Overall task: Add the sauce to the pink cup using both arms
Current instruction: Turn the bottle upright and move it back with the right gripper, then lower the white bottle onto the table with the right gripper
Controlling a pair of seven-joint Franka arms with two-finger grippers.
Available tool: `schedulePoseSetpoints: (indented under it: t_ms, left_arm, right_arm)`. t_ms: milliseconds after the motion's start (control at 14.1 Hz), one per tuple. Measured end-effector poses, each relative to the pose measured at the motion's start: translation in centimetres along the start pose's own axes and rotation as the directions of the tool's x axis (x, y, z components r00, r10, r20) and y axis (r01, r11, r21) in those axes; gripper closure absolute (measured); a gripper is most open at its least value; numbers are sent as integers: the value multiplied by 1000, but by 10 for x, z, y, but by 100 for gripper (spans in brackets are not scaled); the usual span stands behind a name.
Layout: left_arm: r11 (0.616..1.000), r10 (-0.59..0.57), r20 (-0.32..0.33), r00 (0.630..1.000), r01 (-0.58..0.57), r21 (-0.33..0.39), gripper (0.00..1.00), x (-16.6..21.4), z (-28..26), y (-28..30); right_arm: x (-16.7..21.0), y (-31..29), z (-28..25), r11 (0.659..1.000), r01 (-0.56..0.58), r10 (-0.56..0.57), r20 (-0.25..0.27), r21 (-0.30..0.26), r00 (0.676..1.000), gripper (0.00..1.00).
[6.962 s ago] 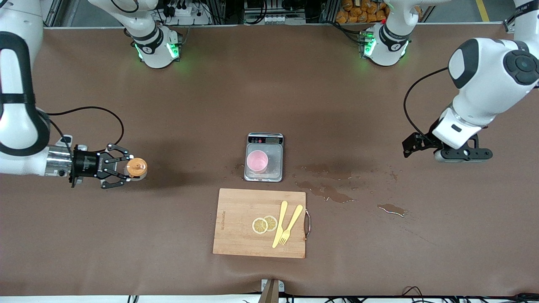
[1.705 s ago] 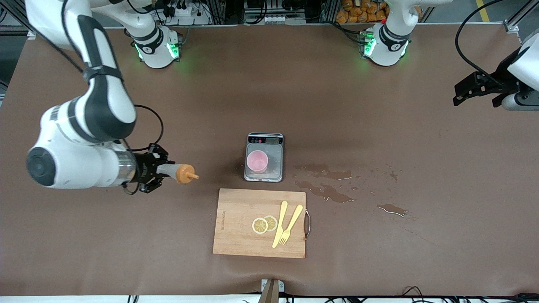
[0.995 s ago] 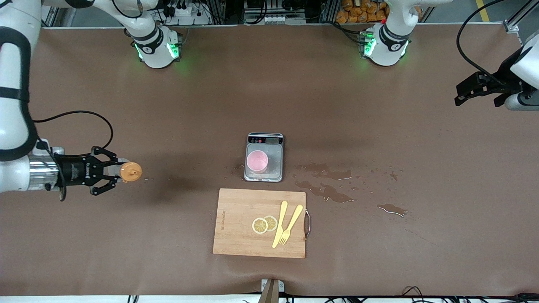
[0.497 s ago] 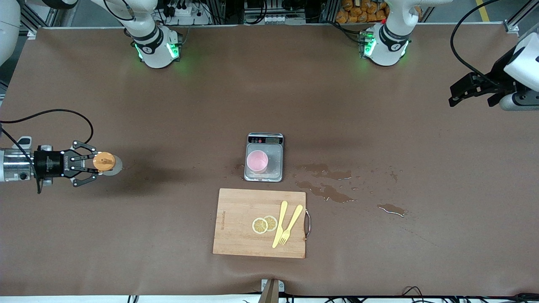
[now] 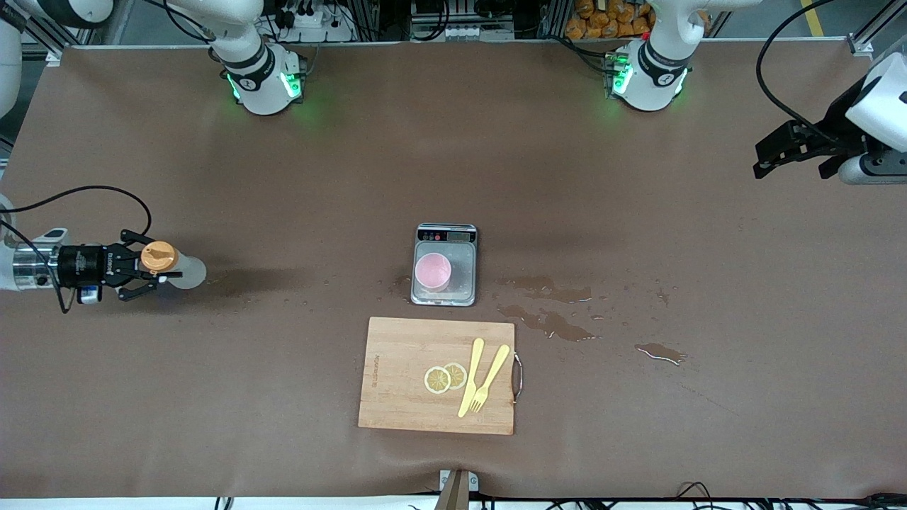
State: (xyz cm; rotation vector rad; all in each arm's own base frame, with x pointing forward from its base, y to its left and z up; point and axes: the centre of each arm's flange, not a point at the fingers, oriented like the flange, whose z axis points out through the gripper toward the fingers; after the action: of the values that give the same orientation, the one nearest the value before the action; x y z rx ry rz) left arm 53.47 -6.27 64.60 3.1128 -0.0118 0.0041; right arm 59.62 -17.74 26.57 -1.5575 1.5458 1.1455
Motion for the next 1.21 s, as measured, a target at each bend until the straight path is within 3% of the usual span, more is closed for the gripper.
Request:
schedulePoseSetpoints:
  t_ms: [284, 426, 852, 1208]
  left_arm:
    - [1000, 0, 2, 1000, 0, -17, 0, -1, -1, 2]
    - [1000, 0, 3, 1000, 0, -17, 0, -1, -1, 2]
    - [1000, 17, 23, 1000, -16, -14, 0, -4, 1, 9]
    - [990, 137, 46, 990, -138, 10, 0, -6, 3, 6]
  right_arm:
    - [59, 12, 8, 998, 56, -58, 109, 21, 992, 63]
    - [83, 19, 11, 997, 74, -77, 140, 30, 987, 63]
    - [125, 29, 24, 991, 122, -129, 182, 45, 975, 63]
    - [154, 36, 39, 992, 116, -123, 211, 46, 970, 63]
